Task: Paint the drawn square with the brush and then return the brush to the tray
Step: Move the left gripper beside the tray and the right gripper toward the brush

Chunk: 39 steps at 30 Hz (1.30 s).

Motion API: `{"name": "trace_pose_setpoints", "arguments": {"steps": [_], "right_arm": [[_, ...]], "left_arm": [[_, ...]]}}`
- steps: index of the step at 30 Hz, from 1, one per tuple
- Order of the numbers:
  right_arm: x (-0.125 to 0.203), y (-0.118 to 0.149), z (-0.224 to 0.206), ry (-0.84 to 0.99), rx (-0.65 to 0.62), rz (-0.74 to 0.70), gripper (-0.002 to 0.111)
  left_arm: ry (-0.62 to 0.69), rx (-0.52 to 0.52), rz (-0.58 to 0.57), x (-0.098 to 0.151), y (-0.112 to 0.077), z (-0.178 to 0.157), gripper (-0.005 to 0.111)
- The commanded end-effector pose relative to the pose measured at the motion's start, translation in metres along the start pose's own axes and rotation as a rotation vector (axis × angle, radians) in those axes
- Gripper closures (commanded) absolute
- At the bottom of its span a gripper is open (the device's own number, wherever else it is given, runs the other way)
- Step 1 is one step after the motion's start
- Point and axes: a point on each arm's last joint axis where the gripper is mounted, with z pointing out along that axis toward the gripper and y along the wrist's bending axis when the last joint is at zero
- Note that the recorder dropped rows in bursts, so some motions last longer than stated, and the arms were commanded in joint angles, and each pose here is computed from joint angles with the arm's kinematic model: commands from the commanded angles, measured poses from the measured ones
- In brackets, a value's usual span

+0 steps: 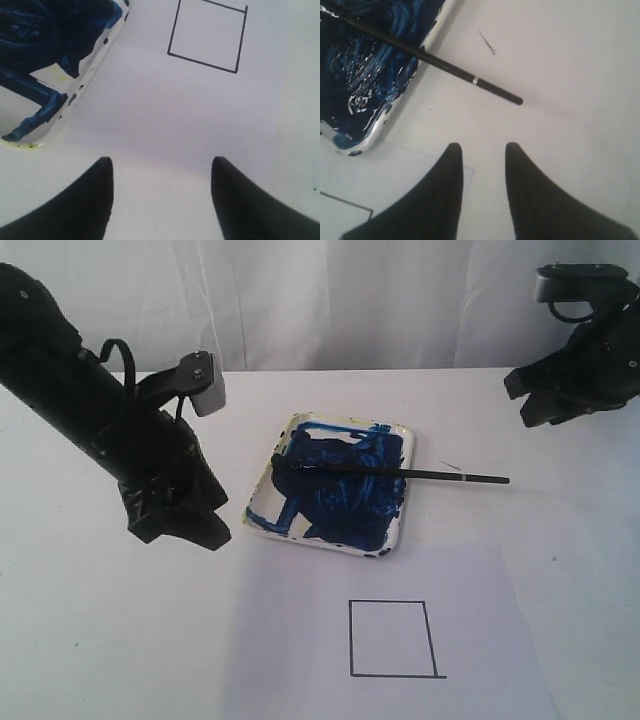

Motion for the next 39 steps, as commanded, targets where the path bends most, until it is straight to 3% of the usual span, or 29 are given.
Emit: {"name": "trace_pose_setpoints", "arguments": {"steps": [1,7,16,23,31,39], "right_arm": [[-0.013,-0.005,0.004,-0.114,0.051,-0.107,0.079],[-0.018,-0.005,0.005,-0.161,0.051,-0.106,0.079],[-0.030,-0.006,0.025,-0.059,-0.048,-0.085,0.079],[-0.034,-0.008,0.041,-0.055,-0.071,-0.175,0.078],[-0.035,-0.009,0.056,-0.075,-0.098,-0.131,0.053],[-0.027,-0.010,0.076,-0.016,-0.138,-0.167,0.051]], "left_arm": [[0.007,0.029,0.016,-0.002,0.000,0.017,0.040],[0.109,-0.026,0.133,-0.008,-0.005,0.034,0.040],[0.129,0.033,0.199,-0.022,-0.023,0.063,0.040],[0.143,-0.042,0.209,-0.007,-0.023,0.089,0.040],[0.134,-0.043,0.173,-0.002,-0.024,0.095,0.040],[0.135,-0.040,0.163,-0.001,-0.024,0.097,0.040]]}}
